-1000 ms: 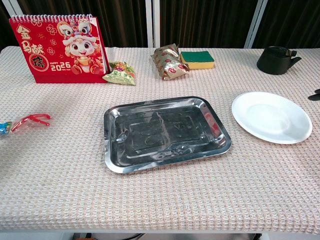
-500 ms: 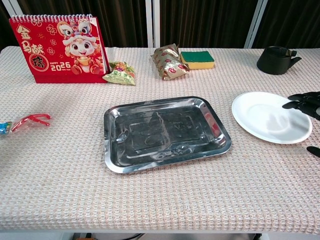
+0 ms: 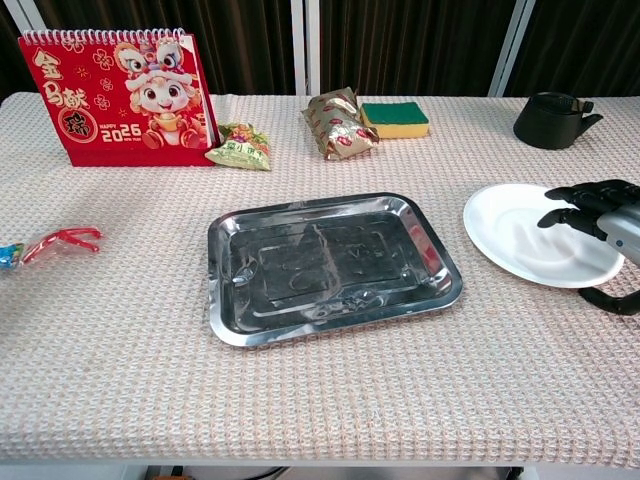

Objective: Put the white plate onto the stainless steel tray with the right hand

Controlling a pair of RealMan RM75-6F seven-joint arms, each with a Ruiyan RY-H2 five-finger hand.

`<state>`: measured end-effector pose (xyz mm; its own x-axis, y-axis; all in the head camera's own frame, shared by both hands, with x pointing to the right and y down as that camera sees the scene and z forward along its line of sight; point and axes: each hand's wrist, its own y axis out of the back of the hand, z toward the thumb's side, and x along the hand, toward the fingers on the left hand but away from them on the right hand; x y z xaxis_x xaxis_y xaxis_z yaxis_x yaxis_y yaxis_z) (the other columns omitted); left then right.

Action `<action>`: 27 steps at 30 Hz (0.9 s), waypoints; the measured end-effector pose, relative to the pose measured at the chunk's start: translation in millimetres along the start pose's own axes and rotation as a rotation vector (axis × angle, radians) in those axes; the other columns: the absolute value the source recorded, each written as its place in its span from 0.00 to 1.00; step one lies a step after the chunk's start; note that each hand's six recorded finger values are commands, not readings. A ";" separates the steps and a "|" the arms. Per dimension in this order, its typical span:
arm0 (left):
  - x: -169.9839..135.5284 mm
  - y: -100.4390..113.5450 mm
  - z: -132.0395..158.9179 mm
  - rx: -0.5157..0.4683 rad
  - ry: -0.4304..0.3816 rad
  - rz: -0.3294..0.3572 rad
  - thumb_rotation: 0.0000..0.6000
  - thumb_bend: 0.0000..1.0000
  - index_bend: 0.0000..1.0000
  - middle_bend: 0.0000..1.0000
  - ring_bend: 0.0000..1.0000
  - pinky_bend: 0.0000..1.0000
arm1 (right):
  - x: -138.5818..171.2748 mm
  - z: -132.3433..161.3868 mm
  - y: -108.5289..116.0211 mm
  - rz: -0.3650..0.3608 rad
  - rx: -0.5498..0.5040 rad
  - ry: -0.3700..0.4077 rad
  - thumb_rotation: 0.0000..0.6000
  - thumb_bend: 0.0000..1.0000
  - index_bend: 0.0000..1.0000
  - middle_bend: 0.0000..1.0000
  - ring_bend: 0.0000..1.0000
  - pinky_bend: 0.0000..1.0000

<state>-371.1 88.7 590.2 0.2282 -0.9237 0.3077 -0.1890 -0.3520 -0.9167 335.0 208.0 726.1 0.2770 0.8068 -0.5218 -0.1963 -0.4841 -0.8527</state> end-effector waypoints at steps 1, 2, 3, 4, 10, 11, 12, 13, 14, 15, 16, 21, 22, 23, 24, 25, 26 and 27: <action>-0.3 0.0 -0.5 0.000 0.001 0.001 1.00 0.04 0.10 0.11 0.10 0.16 | -0.6 0.8 0.3 -0.004 -0.001 0.002 1.00 0.35 0.23 0.02 0.00 0.00; -0.5 0.0 -0.7 -0.001 0.002 0.002 1.00 0.04 0.10 0.11 0.10 0.16 | -1.1 1.3 0.6 -0.008 -0.002 0.004 1.00 0.36 0.24 0.03 0.00 0.00; -0.7 0.1 -1.0 -0.002 0.002 0.003 1.00 0.04 0.10 0.11 0.10 0.16 | -1.7 1.7 0.9 -0.014 -0.001 0.005 1.00 0.38 0.26 0.03 0.00 0.00; -1.0 0.3 -1.4 -0.002 0.003 0.004 1.00 0.04 0.10 0.11 0.10 0.16 | -2.1 1.9 1.0 -0.018 0.001 0.006 1.00 0.38 0.27 0.04 0.00 0.00; -2.4 -0.7 -4.3 -0.001 0.006 0.003 1.00 0.04 0.10 0.11 0.10 0.16 | -5.8 3.0 -0.8 -0.030 0.009 0.006 1.00 0.47 0.37 0.04 0.00 0.00; -2.7 -0.9 -4.7 -0.001 0.006 0.003 1.00 0.04 0.10 0.11 0.10 0.16 | -6.1 3.3 -1.1 -0.031 0.009 0.006 1.00 0.48 0.39 0.05 0.00 0.00; -2.9 -1.0 -4.9 -0.002 0.006 0.002 1.00 0.04 0.10 0.11 0.10 0.16 | -6.5 3.9 -1.1 -0.034 0.007 0.007 1.00 0.48 0.41 0.05 0.00 0.00; -3.2 -1.1 -5.3 -0.003 0.006 0.002 1.00 0.04 0.10 0.11 0.10 0.16 | -6.8 4.3 -0.9 -0.038 0.007 0.008 1.00 0.49 0.44 0.05 0.00 0.00; -3.4 -0.9 -5.5 -0.003 0.006 0.003 1.00 0.04 0.10 0.11 0.11 0.16 | -7.0 4.8 -0.5 -0.044 0.006 0.009 1.00 0.49 0.47 0.06 0.00 0.00; -3.5 -0.8 -5.9 -0.003 0.007 0.003 1.00 0.04 0.10 0.10 0.10 0.16 | -7.2 5.2 0.1 -0.052 0.006 0.010 1.00 0.50 0.50 0.06 0.00 0.00; -3.6 -0.5 -6.3 -0.004 0.007 0.004 1.00 0.04 0.10 0.11 0.10 0.16 | -7.3 5.5 0.5 -0.058 0.007 0.011 1.00 0.50 0.51 0.07 0.00 0.00; -3.6 -0.4 -7.1 -0.007 0.008 0.005 1.00 0.04 0.10 0.11 0.10 0.16 | -7.7 6.0 3.5 -0.094 0.007 0.014 1.00 0.50 0.58 0.08 0.00 0.00; -3.6 -0.7 -7.1 -0.009 0.008 0.005 1.00 0.04 0.10 0.11 0.10 0.16 | -7.7 6.1 4.4 -0.102 0.007 0.014 1.00 0.50 0.59 0.08 0.00 0.00; -3.6 -1.1 -7.1 -0.010 0.008 0.003 1.00 0.04 0.10 0.11 0.10 0.16 | -7.8 6.0 5.5 -0.111 0.007 0.014 1.00 0.50 0.61 0.09 0.00 0.00; -3.5 -1.7 -7.2 -0.011 0.009 0.002 1.00 0.04 0.10 0.11 0.10 0.16 | -7.8 5.9 7.2 -0.125 0.008 0.015 1.00 0.51 0.62 0.09 0.00 0.00; -3.5 -2.3 -7.3 -0.012 0.009 0.000 1.00 0.04 0.10 0.10 0.10 0.16 | -7.7 5.8 8.6 -0.137 0.010 0.016 1.00 0.51 0.63 0.09 0.00 0.00; -3.5 -2.8 -7.4 -0.013 0.009 -0.002 1.00 0.04 0.10 0.10 0.10 0.16 | -7.6 5.7 10.1 -0.150 0.010 0.017 1.00 0.51 0.64 0.10 0.00 0.00; -3.5 -3.3 -7.5 -0.013 0.009 -0.004 1.00 0.04 0.10 0.10 0.10 0.16 | -7.5 5.5 12.1 -0.167 0.010 0.019 1.00 0.51 0.65 0.10 0.00 0.00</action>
<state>-378.4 92.0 594.1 0.2200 -0.9238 0.3134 -0.2003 -0.3572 -0.9123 325.4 197.9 719.8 0.3243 0.8691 -0.3734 -0.1550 -0.3406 -0.9274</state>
